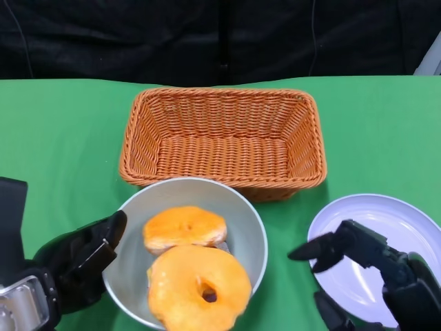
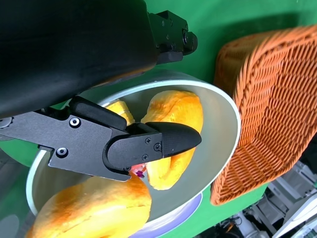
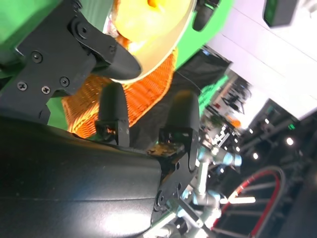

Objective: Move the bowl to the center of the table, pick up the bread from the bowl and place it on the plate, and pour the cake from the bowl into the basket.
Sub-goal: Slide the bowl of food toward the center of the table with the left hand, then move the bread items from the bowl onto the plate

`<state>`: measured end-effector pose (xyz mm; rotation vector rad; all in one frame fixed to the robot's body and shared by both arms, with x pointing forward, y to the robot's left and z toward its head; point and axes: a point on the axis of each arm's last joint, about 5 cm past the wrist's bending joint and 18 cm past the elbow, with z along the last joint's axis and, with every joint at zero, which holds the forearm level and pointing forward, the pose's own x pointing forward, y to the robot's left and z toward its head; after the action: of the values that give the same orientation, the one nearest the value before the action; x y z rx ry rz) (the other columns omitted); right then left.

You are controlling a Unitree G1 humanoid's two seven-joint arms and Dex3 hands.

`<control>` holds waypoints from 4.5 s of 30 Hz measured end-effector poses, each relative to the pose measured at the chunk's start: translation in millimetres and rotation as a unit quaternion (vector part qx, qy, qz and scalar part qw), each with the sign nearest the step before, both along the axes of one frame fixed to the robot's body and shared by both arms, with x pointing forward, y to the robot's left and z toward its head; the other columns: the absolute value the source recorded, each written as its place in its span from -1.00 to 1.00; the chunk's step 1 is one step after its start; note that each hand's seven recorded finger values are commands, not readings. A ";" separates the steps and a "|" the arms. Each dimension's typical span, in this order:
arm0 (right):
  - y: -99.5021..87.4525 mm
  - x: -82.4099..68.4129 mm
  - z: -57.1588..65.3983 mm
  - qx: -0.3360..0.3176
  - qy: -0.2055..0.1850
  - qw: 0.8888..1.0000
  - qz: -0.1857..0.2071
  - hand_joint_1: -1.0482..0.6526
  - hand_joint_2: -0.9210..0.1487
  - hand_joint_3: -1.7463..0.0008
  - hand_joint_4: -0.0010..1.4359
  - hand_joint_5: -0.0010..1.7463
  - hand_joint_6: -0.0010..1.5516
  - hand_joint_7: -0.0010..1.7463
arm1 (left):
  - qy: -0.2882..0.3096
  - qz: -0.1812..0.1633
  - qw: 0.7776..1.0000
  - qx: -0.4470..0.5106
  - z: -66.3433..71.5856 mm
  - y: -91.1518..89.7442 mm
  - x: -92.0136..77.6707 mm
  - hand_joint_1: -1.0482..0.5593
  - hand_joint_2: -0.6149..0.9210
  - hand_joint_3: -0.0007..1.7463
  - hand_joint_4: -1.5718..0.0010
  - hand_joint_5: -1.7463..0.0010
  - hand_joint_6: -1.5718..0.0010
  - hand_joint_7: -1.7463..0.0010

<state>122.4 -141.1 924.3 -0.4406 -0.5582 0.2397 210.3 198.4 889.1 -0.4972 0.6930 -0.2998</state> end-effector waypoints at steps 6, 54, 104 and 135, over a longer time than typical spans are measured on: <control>0.9 3.3 11.4 -0.033 0.014 0.999 0.017 -0.22 -0.63 0.67 -1.00 0.42 -0.99 0.11 | -0.002 -0.015 1.000 -0.007 0.3 -8.3 2.6 -0.56 1.00 -0.41 1.00 1.00 1.00 1.00; 25.9 38.0 -1.5 -0.303 0.052 0.944 0.122 -0.44 -0.65 1.00 -0.99 0.00 -0.75 -0.40 | -0.043 -0.094 0.990 0.092 5.7 -36.5 9.4 -0.36 1.00 -0.44 0.78 0.88 0.87 0.96; 26.0 35.8 8.4 0.051 -0.114 0.992 0.027 0.18 0.55 -1.00 0.52 1.00 0.21 0.79 | -0.123 -0.104 0.967 0.198 25.4 -9.9 -26.1 -0.39 1.00 -0.52 0.75 0.86 0.76 0.98; -49.2 55.5 -1.4 -0.153 -0.109 0.965 -0.181 0.23 0.76 -0.99 0.49 1.00 0.23 0.72 | -0.343 -0.109 0.861 0.361 45.2 -5.8 -60.6 -0.40 1.00 -0.57 0.66 0.76 0.68 0.97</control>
<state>177.9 -190.2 922.9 -0.8662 -0.6473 -0.0778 149.6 192.6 934.3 0.4133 0.1177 -0.3729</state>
